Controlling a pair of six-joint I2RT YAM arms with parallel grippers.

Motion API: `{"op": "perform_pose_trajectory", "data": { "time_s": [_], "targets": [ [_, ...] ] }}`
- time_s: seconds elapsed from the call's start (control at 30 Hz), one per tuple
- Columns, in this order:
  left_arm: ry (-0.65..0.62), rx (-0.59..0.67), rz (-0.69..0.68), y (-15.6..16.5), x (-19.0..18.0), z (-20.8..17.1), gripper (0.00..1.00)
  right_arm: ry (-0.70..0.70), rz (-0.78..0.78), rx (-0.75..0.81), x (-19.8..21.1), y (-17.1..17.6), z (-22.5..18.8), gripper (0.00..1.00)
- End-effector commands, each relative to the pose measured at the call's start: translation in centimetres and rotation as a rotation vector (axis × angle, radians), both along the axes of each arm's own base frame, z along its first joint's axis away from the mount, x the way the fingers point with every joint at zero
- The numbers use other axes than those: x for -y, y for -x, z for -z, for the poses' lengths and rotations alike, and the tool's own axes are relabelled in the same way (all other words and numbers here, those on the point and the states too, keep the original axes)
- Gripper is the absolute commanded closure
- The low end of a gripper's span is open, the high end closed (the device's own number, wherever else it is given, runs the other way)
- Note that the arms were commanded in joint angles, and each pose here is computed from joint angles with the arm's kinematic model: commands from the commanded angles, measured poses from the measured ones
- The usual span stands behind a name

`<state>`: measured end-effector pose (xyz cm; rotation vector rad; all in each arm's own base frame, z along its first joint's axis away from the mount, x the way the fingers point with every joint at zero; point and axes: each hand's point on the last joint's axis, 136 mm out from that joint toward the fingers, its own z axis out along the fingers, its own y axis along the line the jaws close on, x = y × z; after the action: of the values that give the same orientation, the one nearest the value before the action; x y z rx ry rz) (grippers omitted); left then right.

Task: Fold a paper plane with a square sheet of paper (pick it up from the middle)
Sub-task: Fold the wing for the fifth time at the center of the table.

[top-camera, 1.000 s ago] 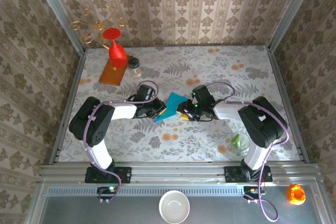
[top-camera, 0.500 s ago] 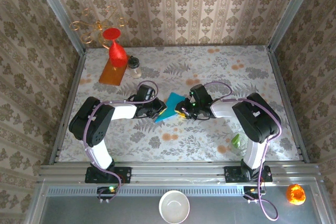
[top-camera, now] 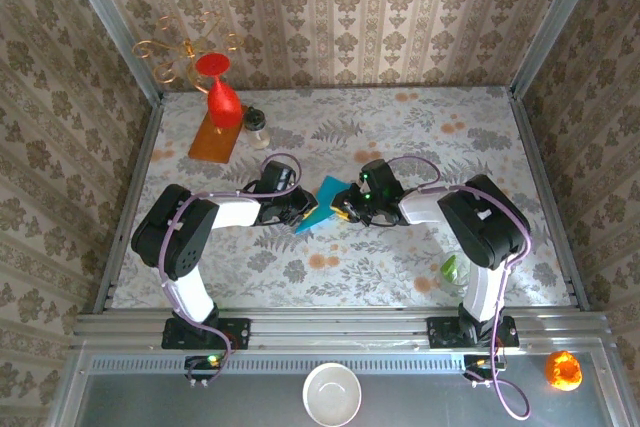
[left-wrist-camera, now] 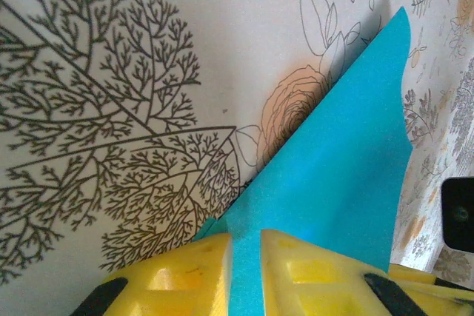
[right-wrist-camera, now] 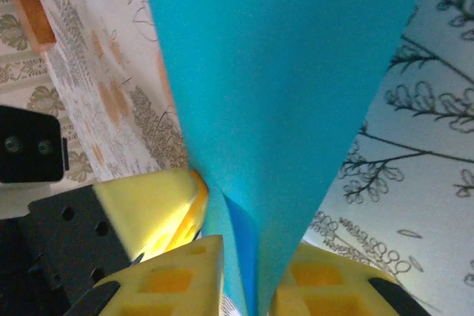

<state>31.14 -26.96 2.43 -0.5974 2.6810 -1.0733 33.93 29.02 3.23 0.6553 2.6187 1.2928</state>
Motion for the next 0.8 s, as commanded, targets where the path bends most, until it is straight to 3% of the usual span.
{"op": "perform_pose_trajectory", "data": {
  "time_s": [0.0, 0.23, 0.4, 0.77],
  "targets": [
    [-0.051, -0.034, -0.010, 0.9, -1.3, 0.8, 0.79, -0.015, 0.002, -0.017, -0.4, 0.3, 0.3, 0.79],
    [-0.057, 0.029, 0.012, 0.4, -1.3, -1.2, 0.75, 0.006, 0.010, -0.010, 0.1, 0.2, 0.0, 0.92],
    [-0.092, 0.170, 0.096, 0.3, -1.4, -3.9, 0.72, 0.032, 0.020, 0.013, 0.8, 0.1, -0.9, 0.97],
    [-0.401, 0.568, 0.471, 2.6, 0.1, -7.7, 0.56, 0.016, 0.027, -0.005, 1.2, 0.4, -2.6, 0.97]
  ]
}}
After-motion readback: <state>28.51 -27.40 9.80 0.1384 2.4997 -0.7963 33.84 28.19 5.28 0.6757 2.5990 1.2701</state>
